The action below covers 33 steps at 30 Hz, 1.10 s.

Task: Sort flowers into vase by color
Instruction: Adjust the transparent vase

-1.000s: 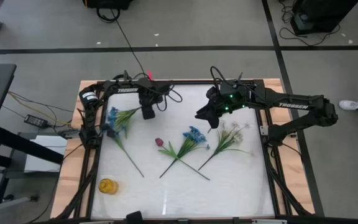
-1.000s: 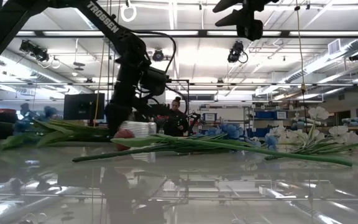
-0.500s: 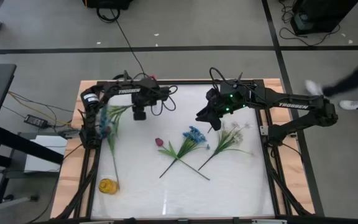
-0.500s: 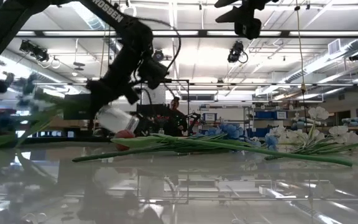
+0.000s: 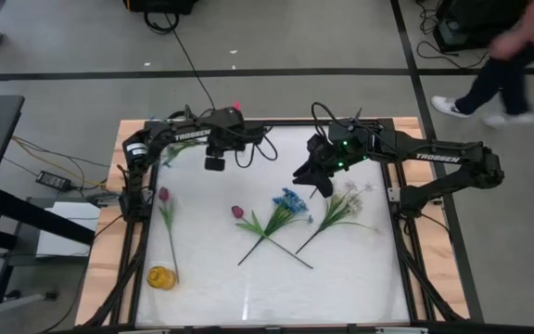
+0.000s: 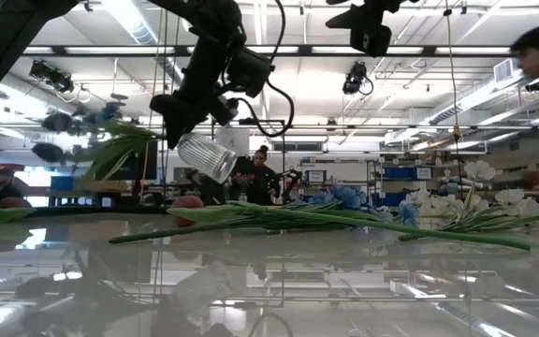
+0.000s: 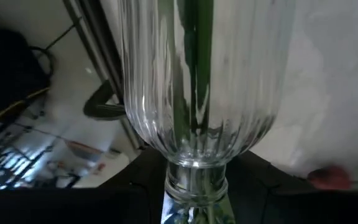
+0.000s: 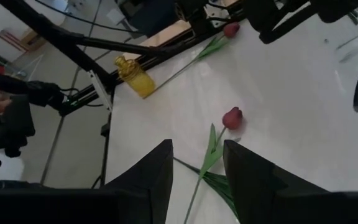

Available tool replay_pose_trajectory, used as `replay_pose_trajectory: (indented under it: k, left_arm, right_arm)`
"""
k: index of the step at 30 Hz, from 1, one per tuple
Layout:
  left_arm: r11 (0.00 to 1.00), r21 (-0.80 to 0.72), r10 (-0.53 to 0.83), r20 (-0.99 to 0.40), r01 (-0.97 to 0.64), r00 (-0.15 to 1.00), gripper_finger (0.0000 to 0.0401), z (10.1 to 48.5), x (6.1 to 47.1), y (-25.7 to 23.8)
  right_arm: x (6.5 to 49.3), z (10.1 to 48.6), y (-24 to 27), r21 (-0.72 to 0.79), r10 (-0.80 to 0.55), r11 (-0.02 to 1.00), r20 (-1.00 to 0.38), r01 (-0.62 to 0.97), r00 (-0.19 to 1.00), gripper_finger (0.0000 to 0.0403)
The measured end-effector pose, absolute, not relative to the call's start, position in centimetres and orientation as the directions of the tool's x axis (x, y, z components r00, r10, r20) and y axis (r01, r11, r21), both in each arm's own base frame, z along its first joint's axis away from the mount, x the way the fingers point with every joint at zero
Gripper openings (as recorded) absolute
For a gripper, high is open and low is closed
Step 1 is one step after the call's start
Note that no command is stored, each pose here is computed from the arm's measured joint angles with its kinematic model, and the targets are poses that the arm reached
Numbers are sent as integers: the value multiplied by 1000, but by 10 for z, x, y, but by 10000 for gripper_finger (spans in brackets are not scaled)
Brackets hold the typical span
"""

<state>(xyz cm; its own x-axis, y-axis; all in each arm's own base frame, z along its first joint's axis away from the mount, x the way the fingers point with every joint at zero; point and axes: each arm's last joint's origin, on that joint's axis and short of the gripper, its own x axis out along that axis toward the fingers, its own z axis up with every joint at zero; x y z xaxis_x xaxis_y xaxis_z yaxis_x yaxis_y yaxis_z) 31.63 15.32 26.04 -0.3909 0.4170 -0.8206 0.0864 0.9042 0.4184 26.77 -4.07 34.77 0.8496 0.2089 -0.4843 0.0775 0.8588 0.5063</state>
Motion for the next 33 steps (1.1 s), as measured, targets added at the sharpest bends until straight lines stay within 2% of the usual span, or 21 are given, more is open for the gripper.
replay_pose_trajectory:
  k: [6,12,20,26,33]
  left_arm:
    - [842,474,539,-741,258,-400,137,263,320,146]
    - [753,459,647,-648,471,-401,137,265,323,142]
    - [738,422,662,-603,527,-444,137,249,317,139]
    - [748,239,636,-527,619,-564,137,197,290,124]
    - [687,33,695,-319,726,-644,137,150,239,112]
  right_arm:
    - [268,348,-40,508,230,860,-480,54,847,150]
    - [268,348,-40,493,232,869,-480,41,846,150]
    - [268,348,-41,465,217,885,-476,34,852,150]
    - [269,351,-41,447,215,894,-451,10,866,150]
    - [270,353,-42,408,188,913,-437,8,880,150]
